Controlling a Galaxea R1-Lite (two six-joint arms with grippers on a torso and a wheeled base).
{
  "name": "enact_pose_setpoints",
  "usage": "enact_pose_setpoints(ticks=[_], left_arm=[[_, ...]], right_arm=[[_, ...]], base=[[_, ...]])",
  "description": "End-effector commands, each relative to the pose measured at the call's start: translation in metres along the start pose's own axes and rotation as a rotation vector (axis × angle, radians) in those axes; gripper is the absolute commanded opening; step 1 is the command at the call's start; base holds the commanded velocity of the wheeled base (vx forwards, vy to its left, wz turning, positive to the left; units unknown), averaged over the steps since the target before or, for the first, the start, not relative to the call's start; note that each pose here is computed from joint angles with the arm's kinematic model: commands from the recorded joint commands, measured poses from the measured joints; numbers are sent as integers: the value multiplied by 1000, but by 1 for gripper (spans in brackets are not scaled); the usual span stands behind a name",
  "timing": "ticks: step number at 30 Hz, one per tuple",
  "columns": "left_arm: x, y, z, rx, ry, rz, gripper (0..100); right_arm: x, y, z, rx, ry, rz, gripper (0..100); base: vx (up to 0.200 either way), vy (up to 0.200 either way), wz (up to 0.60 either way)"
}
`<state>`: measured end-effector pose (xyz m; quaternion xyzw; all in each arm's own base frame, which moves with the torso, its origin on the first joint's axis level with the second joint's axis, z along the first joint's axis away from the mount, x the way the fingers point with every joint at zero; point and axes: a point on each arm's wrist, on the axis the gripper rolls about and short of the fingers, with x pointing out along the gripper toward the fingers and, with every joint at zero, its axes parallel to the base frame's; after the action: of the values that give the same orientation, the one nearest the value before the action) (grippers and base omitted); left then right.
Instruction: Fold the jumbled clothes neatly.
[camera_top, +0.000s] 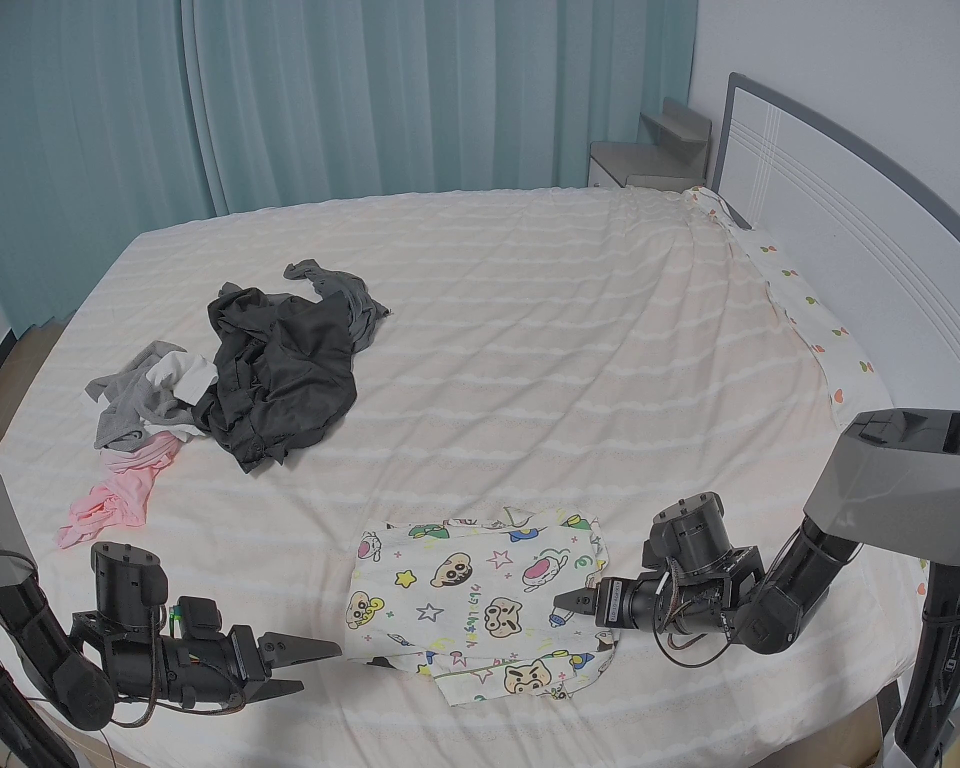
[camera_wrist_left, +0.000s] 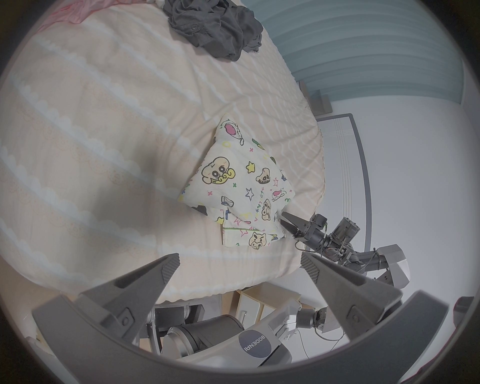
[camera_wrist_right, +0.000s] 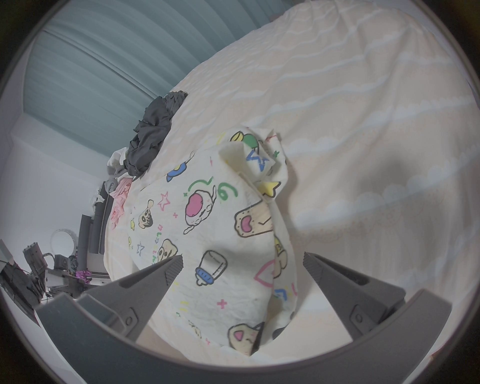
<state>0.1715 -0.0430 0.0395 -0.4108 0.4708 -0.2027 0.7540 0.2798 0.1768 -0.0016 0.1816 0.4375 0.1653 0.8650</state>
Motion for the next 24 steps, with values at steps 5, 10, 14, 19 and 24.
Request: enact_pose_setpoints(ticks=[5,10,14,19,24], left_arm=[[0,3,-3,-9,11,11,100],[0,2,-4,-6,17,11,100],[0,2,-4,-6,17,11,100],[1,2,-4,-4,18,9,100],[1,2,-4,-5,19,10,100]], right_arm=[[-12,11,2,-22,-19,33,100],[-10,17,-5,-41,0,44,100],[-8,19,-7,-46,6,47,100],[-7,19,-7,-47,8,47,100],[-4,18,-8,-45,13,43,100]], base=[[0,0,0],[0,0,0],[-200,0,0],[-200,0,0],[0,0,0]])
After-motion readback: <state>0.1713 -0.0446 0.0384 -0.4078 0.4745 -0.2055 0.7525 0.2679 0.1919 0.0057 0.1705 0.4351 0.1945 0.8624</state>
